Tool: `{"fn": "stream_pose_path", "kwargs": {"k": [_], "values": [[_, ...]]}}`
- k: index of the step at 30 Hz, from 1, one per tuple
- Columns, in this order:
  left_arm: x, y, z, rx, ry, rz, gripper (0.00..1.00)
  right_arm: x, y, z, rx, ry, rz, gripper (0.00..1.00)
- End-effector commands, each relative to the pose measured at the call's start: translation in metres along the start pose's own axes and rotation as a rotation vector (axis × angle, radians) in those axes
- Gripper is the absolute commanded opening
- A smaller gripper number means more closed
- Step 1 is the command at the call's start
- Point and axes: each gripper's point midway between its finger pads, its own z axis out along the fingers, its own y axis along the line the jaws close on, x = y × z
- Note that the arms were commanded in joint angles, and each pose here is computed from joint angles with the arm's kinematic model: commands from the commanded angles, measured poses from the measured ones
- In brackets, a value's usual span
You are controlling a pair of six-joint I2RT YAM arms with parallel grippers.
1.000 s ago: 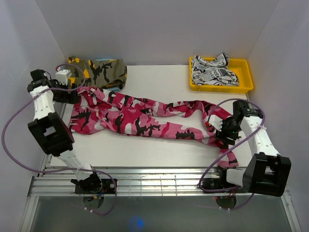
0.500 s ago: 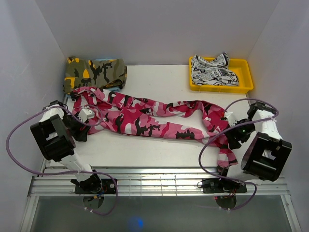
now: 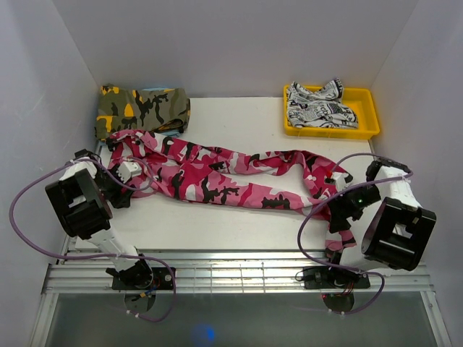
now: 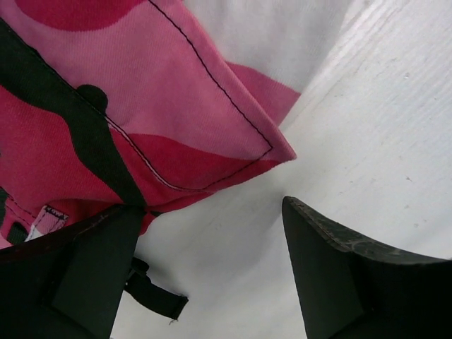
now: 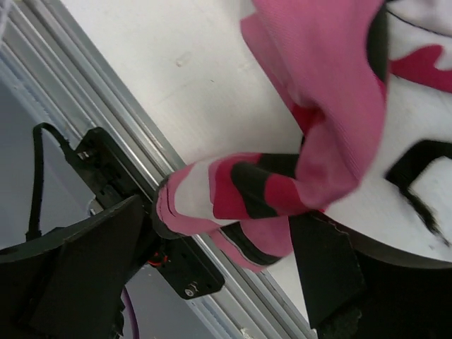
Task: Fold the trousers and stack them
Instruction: Flatten the trousers out
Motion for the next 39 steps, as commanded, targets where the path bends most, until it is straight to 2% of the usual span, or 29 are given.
{"fn": "stream_pose_path", "kwargs": {"k": [1,3,5,6,8,9,10,11,12,14,15,18,23,26,30,32,34,36,37,38,39], "values": [[0.007,0.000,0.025,0.012,-0.017,0.020,0.91,-0.010,0.024,0.014,-0.128,-0.022,0.020,0.89],[0.008,0.000,0.027,0.021,-0.016,0.002,0.85,-0.012,0.017,0.022,-0.112,-0.010,0.032,0.90],[0.008,-0.002,0.029,0.027,-0.023,-0.007,0.78,-0.014,-0.004,0.028,-0.020,0.012,0.053,0.84],[0.007,-0.003,0.030,0.029,-0.029,-0.009,0.66,-0.014,-0.012,0.029,0.012,0.018,0.058,0.70],[0.006,-0.009,0.029,0.041,-0.036,-0.007,0.47,-0.010,-0.029,0.025,0.096,0.057,0.059,0.48],[0.008,-0.012,0.029,0.050,-0.030,0.023,0.38,-0.013,-0.041,0.019,0.147,0.056,0.038,0.26],[0.012,-0.019,0.030,0.068,-0.013,0.035,0.21,-0.011,-0.050,0.011,0.193,0.078,0.025,0.17],[0.016,-0.022,0.029,0.079,0.009,0.051,0.14,-0.013,-0.057,0.001,0.233,0.083,-0.017,0.09],[0.027,-0.022,0.027,0.087,0.065,0.079,0.09,-0.022,-0.069,-0.016,0.289,0.074,-0.058,0.08],[0.034,-0.026,0.018,0.115,0.099,0.095,0.00,-0.024,-0.084,-0.041,0.371,0.095,-0.116,0.08],[0.037,-0.024,0.010,0.112,0.096,0.116,0.00,-0.030,-0.096,-0.065,0.436,0.105,-0.190,0.08],[0.030,-0.014,-0.023,0.093,0.057,0.136,0.00,-0.036,-0.109,-0.099,0.523,0.145,-0.353,0.08],[0.029,-0.007,-0.080,0.088,0.051,0.180,0.00,-0.032,-0.104,-0.121,0.573,0.232,-0.554,0.08],[0.037,-0.005,-0.108,0.054,0.072,0.221,0.00,-0.016,-0.096,-0.113,0.545,0.285,-0.630,0.08],[0.072,-0.029,-0.114,0.095,0.170,0.249,0.00,0.019,-0.078,-0.083,0.464,0.378,-0.722,0.10],[0.090,-0.051,-0.113,0.132,0.197,0.237,0.00,0.031,-0.066,-0.077,0.463,0.426,-0.799,0.16],[0.097,-0.074,-0.108,0.175,0.201,0.256,0.00,0.043,-0.056,-0.058,0.431,0.433,-0.855,0.17],[0.105,-0.085,-0.108,0.178,0.216,0.298,0.01,0.046,-0.048,-0.051,0.446,0.451,-0.947,0.23],[0.108,-0.083,-0.107,0.148,0.226,0.315,0.11,0.046,-0.046,-0.050,0.453,0.454,-0.971,0.31],[0.108,-0.091,-0.105,0.129,0.234,0.326,0.37,0.043,-0.045,-0.052,0.484,0.459,-0.995,0.57],[0.107,-0.090,-0.105,0.110,0.235,0.344,0.44,0.038,-0.047,-0.054,0.508,0.448,-1.016,0.69]]}}
